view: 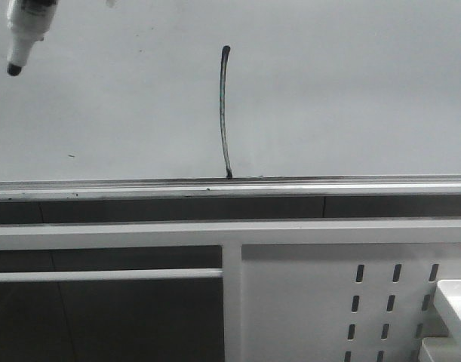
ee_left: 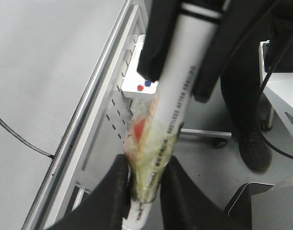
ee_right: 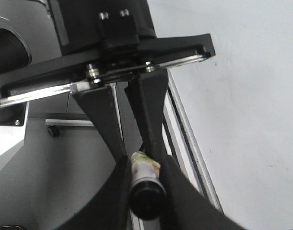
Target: Write number 1 on whiteboard
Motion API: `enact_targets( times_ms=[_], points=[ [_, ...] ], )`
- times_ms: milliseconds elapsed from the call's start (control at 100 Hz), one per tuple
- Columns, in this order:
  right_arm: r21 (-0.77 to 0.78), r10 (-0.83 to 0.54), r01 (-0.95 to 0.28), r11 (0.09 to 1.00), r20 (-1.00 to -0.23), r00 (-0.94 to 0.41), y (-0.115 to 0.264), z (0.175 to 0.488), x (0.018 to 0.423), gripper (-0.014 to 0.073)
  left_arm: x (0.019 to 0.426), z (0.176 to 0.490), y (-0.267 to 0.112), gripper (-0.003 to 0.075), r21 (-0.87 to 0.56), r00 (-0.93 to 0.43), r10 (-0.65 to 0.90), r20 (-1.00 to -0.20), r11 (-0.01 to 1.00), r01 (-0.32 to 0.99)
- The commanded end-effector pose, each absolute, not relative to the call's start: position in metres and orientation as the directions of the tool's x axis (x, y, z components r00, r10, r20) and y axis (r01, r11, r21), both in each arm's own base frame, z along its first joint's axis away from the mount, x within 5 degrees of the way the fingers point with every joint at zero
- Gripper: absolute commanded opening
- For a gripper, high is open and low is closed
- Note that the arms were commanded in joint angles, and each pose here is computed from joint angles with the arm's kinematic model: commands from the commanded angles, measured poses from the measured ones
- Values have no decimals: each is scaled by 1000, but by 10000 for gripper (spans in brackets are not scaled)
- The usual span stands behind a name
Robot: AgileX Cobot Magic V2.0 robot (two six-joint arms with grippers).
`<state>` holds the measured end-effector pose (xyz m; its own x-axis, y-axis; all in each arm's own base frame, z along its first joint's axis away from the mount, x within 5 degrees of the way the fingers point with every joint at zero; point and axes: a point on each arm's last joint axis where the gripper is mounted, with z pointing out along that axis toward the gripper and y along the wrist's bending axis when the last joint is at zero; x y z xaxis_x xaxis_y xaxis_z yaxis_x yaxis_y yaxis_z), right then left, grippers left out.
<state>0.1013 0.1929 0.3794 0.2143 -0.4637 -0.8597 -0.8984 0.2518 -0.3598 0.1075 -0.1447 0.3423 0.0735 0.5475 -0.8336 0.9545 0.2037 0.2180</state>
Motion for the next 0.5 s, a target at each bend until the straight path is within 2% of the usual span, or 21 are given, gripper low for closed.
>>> enact_targets(
  times_ms=[0, 290, 390, 490],
  points=[
    [-394, -396, -872, 290, -879, 266, 192, 398, 102, -77, 109, 361, -147, -20, 185, 41, 449, -892, 282, 941],
    [-396, -386, -869, 297, -882, 270, 192, 399, 102, -60, 110, 362, -146, -20, 190, 44, 444, -895, 292, 937],
    [-398, -376, -865, 305, -885, 275, 192, 400, 102, 48, 112, 363, -146, -20, 197, 47, 436, -899, 306, 931],
    [-405, -339, -852, 332, -894, 293, 192, 405, 104, 242, 114, 366, -147, -20, 190, 40, 407, -912, 333, 924]
  ],
)
